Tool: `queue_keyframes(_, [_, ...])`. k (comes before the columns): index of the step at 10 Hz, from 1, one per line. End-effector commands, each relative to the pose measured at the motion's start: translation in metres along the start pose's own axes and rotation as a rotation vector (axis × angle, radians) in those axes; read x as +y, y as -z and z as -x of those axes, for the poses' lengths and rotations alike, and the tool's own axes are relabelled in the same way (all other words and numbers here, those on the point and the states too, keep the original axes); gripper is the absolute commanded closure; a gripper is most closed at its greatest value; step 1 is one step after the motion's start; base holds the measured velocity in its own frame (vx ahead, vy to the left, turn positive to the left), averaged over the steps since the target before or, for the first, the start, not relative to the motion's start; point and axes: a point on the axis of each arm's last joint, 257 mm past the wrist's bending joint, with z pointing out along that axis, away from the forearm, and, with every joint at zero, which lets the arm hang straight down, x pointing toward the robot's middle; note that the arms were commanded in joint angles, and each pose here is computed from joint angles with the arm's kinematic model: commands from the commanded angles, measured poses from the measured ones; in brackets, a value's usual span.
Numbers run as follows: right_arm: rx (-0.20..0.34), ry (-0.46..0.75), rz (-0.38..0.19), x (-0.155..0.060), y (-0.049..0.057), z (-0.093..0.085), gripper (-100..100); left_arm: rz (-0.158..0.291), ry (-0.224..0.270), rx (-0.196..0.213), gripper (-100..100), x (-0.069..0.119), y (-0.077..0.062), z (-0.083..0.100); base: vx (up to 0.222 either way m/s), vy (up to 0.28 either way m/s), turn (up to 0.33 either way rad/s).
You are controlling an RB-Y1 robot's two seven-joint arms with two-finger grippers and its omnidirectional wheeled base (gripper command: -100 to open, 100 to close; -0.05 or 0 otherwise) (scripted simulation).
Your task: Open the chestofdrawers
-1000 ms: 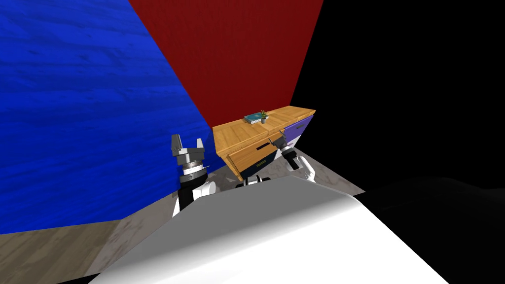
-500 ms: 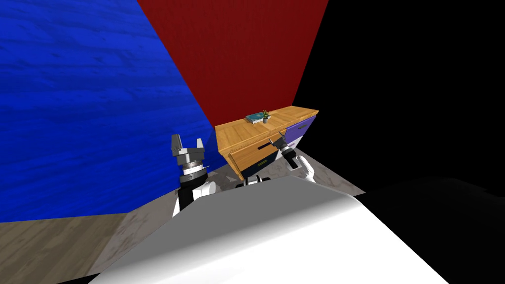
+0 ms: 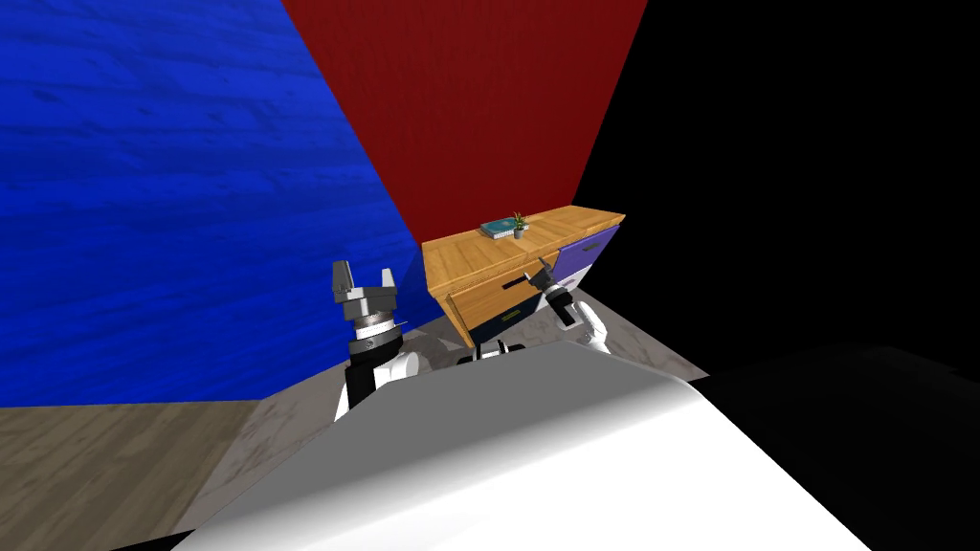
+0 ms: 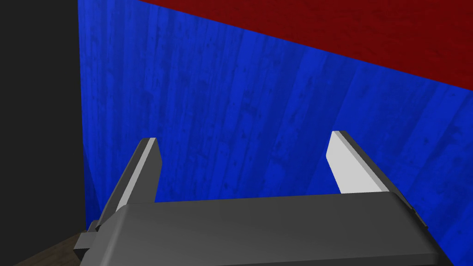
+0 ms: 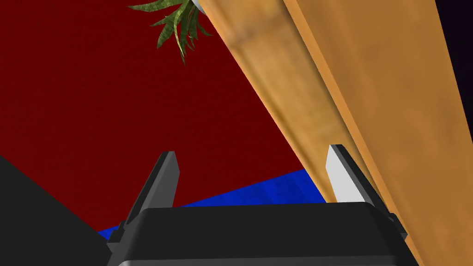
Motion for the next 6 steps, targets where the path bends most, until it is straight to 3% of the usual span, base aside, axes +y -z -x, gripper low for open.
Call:
queue_keyframes(1, [0.01,0.078,0.01,0.003,-0.001,-0.005,-100,0.0,0.0,0.0,0,0.0,0.0,0.0,-0.009,-0.003,-0.001])
queue_keyframes(4, [0.046,0.218,0.05,0.018,-0.004,-0.025,-100,0.0,0.0,0.0,0,0.0,0.0,0.0,-0.022,-0.002,0.072])
queue_keyframes(6, [0.045,0.258,0.051,0.018,-0.004,-0.025,-100,0.0,0.0,0.0,0,0.0,0.0,0.0,-0.018,-0.003,0.019])
